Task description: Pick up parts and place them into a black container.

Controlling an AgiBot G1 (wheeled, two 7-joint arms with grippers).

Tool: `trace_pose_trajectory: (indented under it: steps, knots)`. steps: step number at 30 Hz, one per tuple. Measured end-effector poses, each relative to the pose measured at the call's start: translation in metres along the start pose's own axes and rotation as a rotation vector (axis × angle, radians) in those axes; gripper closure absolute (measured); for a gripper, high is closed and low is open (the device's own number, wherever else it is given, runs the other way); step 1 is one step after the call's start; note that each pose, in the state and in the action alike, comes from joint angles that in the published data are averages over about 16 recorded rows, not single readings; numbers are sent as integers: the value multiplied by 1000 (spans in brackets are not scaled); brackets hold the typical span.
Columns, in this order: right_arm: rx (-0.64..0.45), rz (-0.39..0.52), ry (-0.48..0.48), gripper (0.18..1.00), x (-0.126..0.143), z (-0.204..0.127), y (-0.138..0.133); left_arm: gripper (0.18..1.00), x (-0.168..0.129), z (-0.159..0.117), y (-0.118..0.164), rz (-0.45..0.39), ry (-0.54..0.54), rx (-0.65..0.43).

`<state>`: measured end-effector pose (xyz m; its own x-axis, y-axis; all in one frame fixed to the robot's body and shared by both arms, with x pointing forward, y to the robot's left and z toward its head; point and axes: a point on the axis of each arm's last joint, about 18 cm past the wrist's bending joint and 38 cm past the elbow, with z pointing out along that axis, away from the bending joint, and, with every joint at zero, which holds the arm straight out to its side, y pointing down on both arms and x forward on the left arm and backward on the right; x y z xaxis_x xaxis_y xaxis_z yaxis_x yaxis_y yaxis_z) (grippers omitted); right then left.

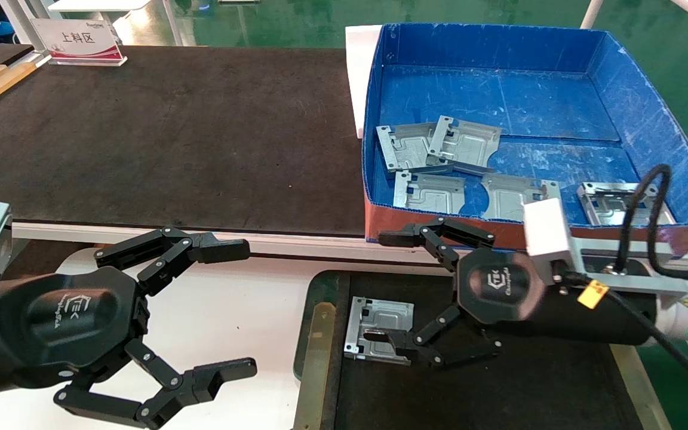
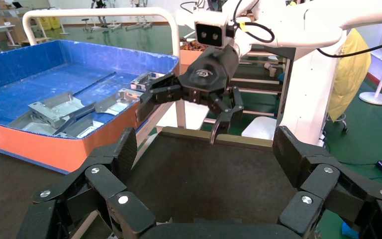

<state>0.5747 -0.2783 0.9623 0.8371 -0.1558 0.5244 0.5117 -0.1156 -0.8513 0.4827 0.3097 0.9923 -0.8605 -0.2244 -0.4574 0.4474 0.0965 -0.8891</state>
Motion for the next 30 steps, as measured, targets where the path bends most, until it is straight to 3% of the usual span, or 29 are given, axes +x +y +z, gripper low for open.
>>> trace_pose_trajectory:
  steps: [30]
  knots:
    - [33,55,4,178,-38,-27,-45,184,0,0,0,0,0,0]
